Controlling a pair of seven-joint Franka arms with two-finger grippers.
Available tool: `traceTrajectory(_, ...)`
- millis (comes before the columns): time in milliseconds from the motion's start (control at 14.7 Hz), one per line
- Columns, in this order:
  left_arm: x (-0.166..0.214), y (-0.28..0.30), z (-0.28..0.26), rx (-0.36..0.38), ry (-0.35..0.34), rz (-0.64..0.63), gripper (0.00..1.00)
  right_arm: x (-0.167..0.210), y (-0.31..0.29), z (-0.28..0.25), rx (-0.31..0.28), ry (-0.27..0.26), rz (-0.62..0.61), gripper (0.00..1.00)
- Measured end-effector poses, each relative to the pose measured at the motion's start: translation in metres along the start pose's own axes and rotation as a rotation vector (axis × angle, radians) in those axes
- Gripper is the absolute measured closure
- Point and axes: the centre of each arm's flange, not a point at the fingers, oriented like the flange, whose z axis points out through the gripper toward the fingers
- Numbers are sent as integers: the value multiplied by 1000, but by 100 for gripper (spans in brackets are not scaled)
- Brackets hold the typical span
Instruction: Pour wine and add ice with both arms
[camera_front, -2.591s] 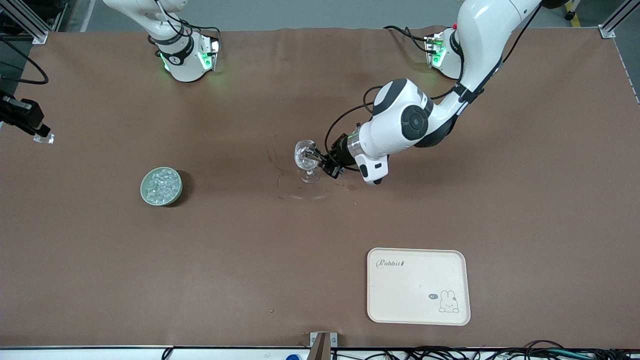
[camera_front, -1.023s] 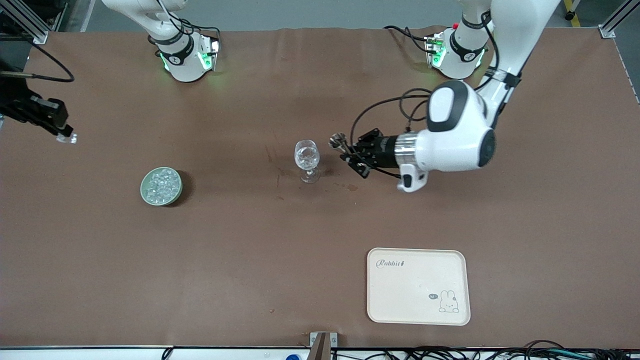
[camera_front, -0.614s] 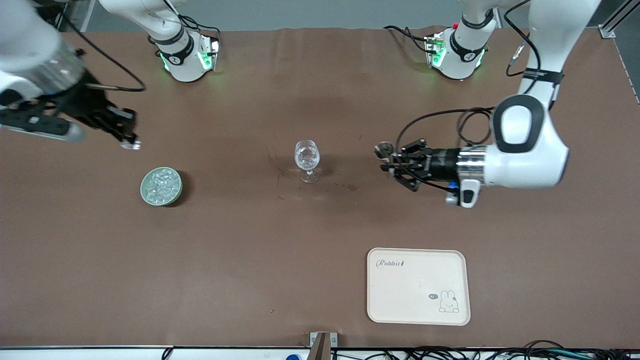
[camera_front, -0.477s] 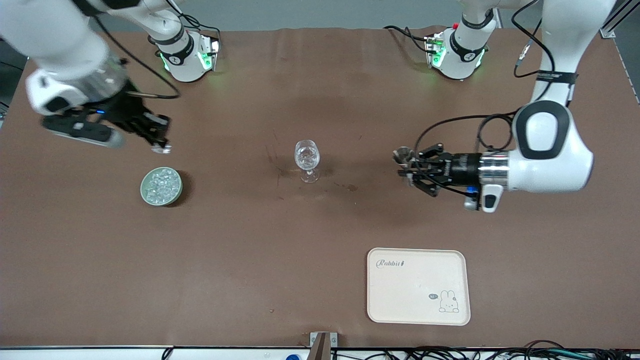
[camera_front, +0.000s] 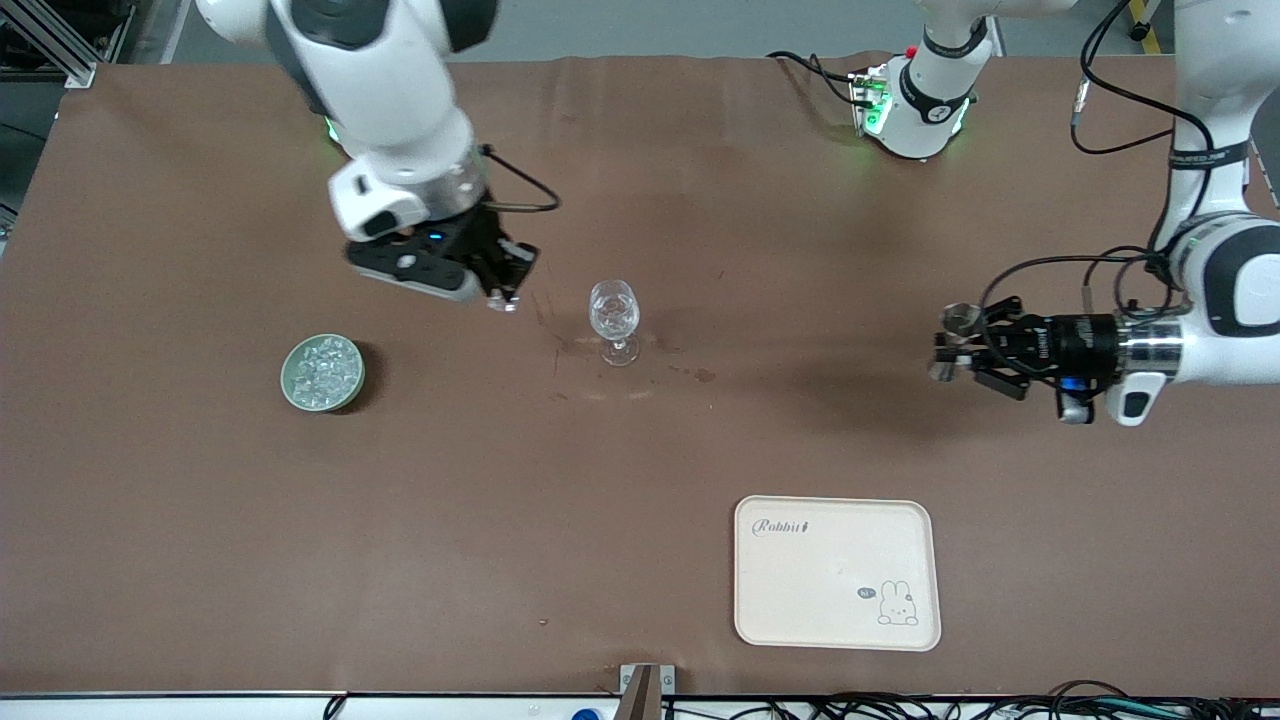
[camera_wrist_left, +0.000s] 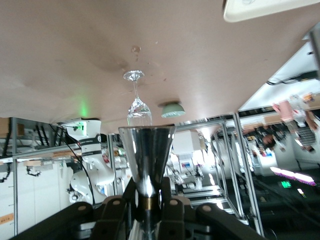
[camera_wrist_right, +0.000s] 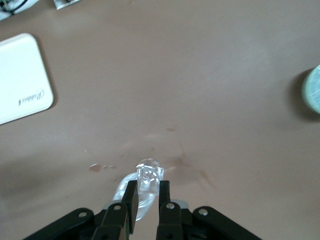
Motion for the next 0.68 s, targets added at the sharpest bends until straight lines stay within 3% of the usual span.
traceTrajectory(341,104,-69,-77,-164,-101,9,79,-45,-41,62,-49,-44,-38,79)
traceTrajectory(682,167,-112,-102,-255,-87,-31,79,-53,-48,97,-91,-71,-50,79)
